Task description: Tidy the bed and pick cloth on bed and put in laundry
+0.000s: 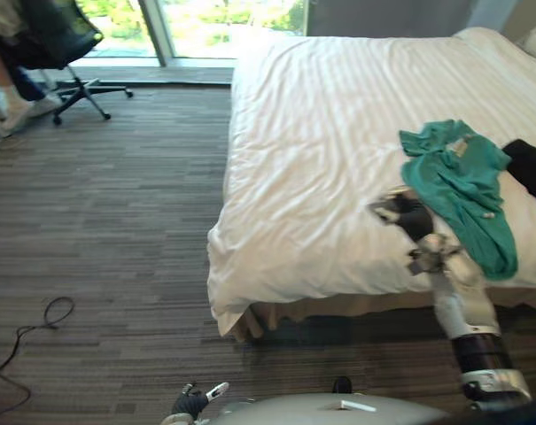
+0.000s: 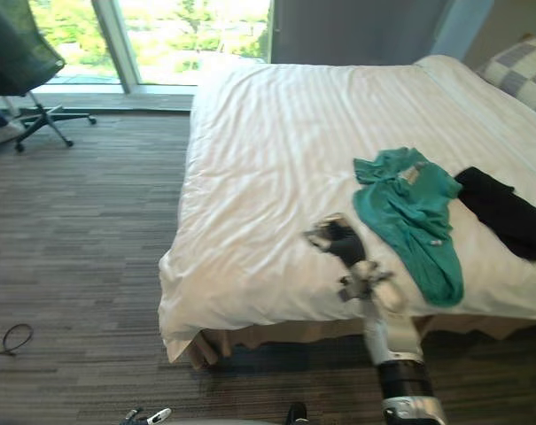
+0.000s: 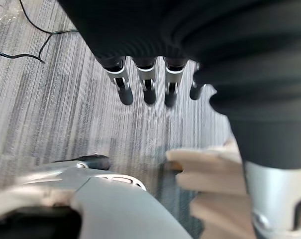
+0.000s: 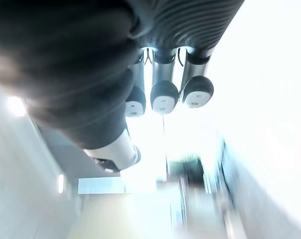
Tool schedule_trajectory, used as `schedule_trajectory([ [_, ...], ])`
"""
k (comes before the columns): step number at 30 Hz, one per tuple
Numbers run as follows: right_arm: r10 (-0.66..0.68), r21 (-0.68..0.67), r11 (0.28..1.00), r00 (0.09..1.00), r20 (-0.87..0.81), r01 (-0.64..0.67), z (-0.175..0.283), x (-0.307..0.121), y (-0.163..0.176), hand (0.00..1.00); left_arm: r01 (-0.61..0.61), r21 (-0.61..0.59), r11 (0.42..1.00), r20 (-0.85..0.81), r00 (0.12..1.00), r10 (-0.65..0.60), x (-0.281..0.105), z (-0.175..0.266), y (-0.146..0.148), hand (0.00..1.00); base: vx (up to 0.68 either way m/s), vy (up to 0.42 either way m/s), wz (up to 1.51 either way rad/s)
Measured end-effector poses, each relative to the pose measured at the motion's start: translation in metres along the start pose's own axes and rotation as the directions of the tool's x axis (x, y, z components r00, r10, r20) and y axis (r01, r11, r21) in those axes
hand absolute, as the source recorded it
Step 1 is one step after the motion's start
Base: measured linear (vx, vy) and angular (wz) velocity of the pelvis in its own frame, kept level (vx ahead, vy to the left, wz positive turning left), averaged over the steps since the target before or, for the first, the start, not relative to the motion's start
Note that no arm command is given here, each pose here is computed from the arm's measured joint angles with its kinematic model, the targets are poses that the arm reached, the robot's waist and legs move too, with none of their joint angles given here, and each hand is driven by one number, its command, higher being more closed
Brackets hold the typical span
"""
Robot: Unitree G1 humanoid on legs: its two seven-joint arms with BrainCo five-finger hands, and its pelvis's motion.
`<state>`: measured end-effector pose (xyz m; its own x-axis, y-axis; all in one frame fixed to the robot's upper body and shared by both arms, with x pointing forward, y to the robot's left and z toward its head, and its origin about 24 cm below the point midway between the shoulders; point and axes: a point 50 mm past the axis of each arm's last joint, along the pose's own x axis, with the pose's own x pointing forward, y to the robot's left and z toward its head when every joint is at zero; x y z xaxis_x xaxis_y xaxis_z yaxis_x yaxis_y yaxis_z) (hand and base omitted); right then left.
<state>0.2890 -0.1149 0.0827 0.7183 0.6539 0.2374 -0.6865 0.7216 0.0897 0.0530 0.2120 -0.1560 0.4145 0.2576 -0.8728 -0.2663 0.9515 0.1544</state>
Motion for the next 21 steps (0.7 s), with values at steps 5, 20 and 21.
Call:
schedule_trajectory([
  [5,0.179,0.055,0.982,0.984,0.014,-0.180,0.014,0.097,0.071,1.00,0.017,-0.042,0.999,0.117,0.993,-0.012,0.009,0.039,0.006,0.00,-0.08,-0.028,0.59],
  [20,-0.005,-0.038,0.999,0.969,0.247,0.015,0.119,0.180,0.087,1.00,0.244,0.065,0.968,0.363,0.897,-0.251,0.013,0.145,-0.038,0.00,-0.10,0.007,0.56],
  [21,-0.038,-0.028,0.999,0.967,0.253,0.047,0.123,0.181,0.080,1.00,0.258,0.066,0.964,0.362,0.894,-0.264,0.013,0.146,-0.041,0.00,-0.08,0.027,0.28],
])
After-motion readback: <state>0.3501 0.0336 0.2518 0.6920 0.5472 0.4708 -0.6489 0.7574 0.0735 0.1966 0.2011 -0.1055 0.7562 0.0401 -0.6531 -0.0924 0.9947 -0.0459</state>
